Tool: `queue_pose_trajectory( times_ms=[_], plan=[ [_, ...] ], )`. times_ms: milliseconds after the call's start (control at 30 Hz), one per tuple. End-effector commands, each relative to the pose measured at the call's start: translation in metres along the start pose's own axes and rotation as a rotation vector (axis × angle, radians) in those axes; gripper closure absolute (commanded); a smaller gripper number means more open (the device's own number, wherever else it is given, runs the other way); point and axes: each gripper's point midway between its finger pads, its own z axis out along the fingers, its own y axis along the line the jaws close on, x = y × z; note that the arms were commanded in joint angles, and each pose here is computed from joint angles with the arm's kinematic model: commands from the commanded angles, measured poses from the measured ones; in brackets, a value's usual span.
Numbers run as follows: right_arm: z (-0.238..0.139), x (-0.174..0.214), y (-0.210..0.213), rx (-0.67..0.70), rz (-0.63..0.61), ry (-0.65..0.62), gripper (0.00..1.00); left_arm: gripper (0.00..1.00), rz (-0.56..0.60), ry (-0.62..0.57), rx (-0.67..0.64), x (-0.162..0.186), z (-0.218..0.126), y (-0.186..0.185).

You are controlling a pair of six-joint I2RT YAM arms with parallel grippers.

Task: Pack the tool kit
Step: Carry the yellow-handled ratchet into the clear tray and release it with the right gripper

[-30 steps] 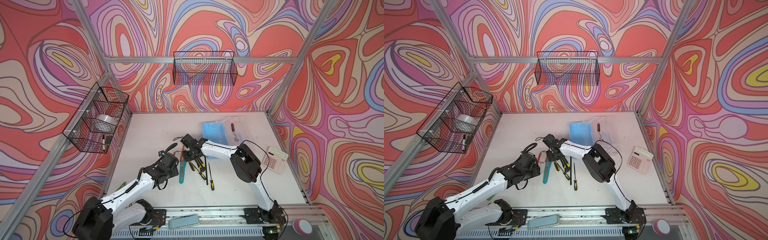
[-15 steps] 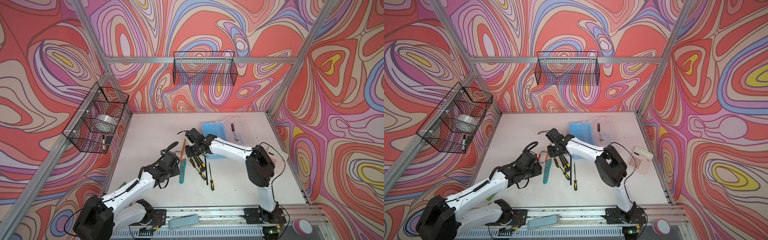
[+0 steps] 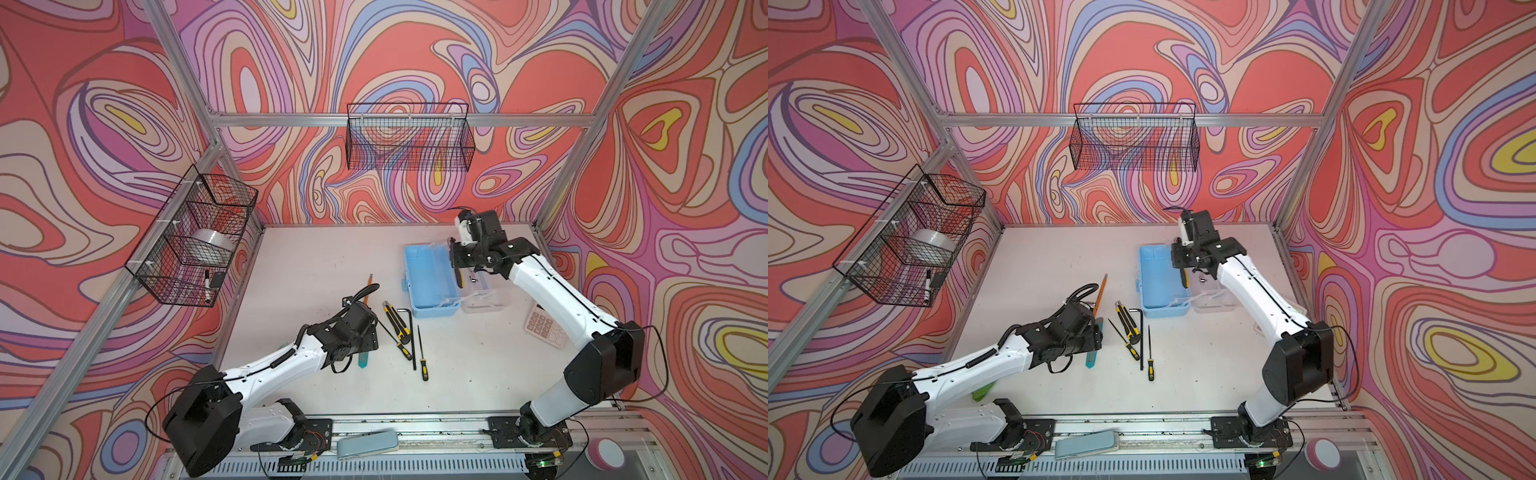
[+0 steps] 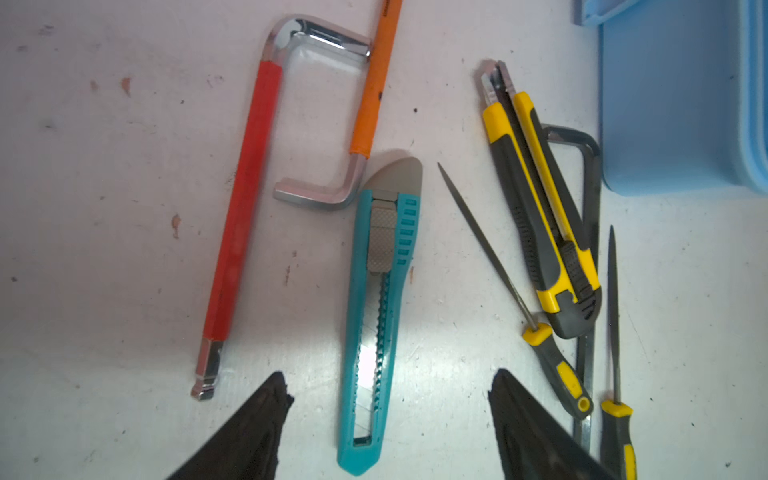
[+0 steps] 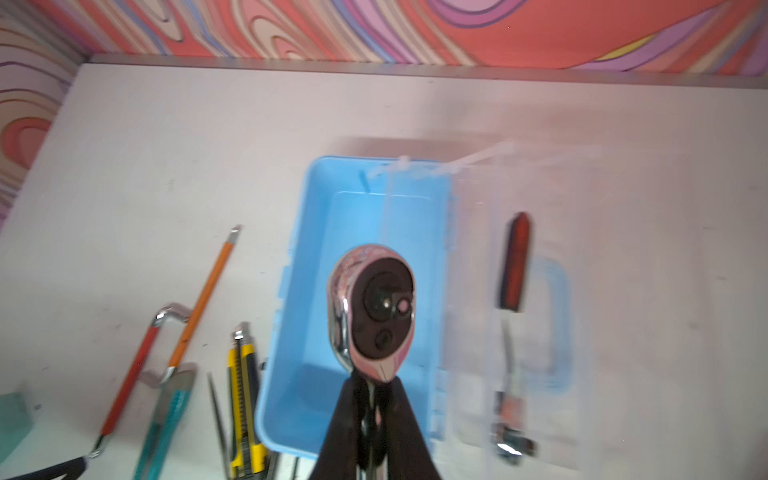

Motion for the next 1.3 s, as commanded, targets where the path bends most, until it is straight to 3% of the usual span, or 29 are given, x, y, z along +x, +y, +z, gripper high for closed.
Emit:
queue_pose_trajectory(
  times_ms=[0,167,400,867,1267],
  plan=[
    [-0.004,0.004,-0.05,0.088,-0.061,0.023,1.0,0.17,0.032,-0.026,0.002,-0.009,0.001,-0.017],
    [0.012,0.005,-0.097,0.168,-0.072,0.049,1.0,0.12,0.061,-0.009,0.012,-0.007,0.007,-0.033],
    [0.036,-0.001,-0.117,0.167,-0.07,0.073,1.0,0.11,0.084,0.023,0.01,0.0,0.016,-0.043],
    [0.035,-0.011,-0.079,-0.046,0.018,0.069,1.0,0.11,0.098,0.046,-0.003,0.004,0.025,-0.044],
    [0.068,-0.002,-0.083,-0.058,0.046,0.136,1.0,0.11,0.095,0.051,0.001,0.006,0.028,-0.045]
  ],
)
